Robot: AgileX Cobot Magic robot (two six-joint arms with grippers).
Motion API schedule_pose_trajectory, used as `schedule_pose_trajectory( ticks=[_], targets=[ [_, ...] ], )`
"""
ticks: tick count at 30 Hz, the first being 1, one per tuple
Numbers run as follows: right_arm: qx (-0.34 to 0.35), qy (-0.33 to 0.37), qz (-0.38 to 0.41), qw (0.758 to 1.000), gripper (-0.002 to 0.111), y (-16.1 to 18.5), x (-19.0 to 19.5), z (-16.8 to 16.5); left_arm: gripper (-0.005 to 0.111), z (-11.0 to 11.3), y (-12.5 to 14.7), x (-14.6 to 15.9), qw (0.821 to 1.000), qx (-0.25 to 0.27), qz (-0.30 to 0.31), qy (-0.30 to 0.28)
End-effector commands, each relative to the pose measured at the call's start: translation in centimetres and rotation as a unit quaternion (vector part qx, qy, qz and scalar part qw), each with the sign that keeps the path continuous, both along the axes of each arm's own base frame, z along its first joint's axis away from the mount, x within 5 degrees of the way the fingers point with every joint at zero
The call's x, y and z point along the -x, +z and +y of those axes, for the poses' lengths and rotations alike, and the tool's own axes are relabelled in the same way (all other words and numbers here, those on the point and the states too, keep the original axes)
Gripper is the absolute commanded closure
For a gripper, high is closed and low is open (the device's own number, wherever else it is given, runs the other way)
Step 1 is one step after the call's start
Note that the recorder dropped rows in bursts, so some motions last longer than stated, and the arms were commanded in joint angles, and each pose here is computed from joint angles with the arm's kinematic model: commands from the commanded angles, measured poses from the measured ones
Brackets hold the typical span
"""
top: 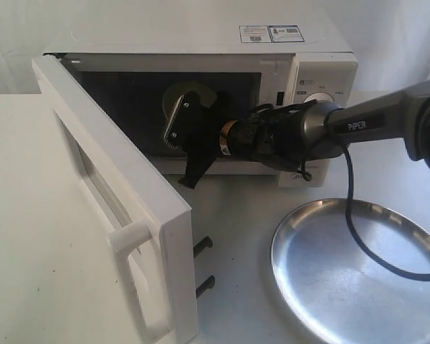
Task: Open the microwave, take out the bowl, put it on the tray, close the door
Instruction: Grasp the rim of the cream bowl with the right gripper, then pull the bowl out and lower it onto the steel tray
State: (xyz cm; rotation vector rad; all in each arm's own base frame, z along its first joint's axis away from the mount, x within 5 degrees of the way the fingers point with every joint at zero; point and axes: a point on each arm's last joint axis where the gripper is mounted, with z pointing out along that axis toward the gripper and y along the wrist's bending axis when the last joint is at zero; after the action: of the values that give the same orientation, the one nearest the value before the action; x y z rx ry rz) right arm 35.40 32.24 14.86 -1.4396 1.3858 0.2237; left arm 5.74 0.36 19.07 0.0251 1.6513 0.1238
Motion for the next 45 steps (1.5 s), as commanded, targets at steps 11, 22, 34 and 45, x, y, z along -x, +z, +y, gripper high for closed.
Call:
schedule_pose_trajectory(
  ticks=[11, 22, 34, 45],
  targets=[
    [-0.101, 0.002, 0.059, 0.993, 0.108, 4.1, 4.4, -2.5, 0.107, 0.0, 0.1, 0.0, 1.000, 0.004, -0.005, -0.002],
    [-0.075, -0.083, 0.178, 0.978, 0.108, 5.4, 12.7, -9.8, 0.107, 0.0, 0.1, 0.0, 1.000, 0.004, -0.005, -0.002],
    [-0.040, -0.293, 0.271, 0.916, 0.108, 3.8, 20.9, -20.2, 0.107, 0.0, 0.1, 0.0, 1.000, 0.004, -0.005, -0.002],
    [-0.014, -0.310, 0.279, 0.909, 0.108, 2.6, 21.7, -21.1, 0.107, 0.0, 0.1, 0.0, 1.000, 0.004, -0.005, -0.002]
  ],
)
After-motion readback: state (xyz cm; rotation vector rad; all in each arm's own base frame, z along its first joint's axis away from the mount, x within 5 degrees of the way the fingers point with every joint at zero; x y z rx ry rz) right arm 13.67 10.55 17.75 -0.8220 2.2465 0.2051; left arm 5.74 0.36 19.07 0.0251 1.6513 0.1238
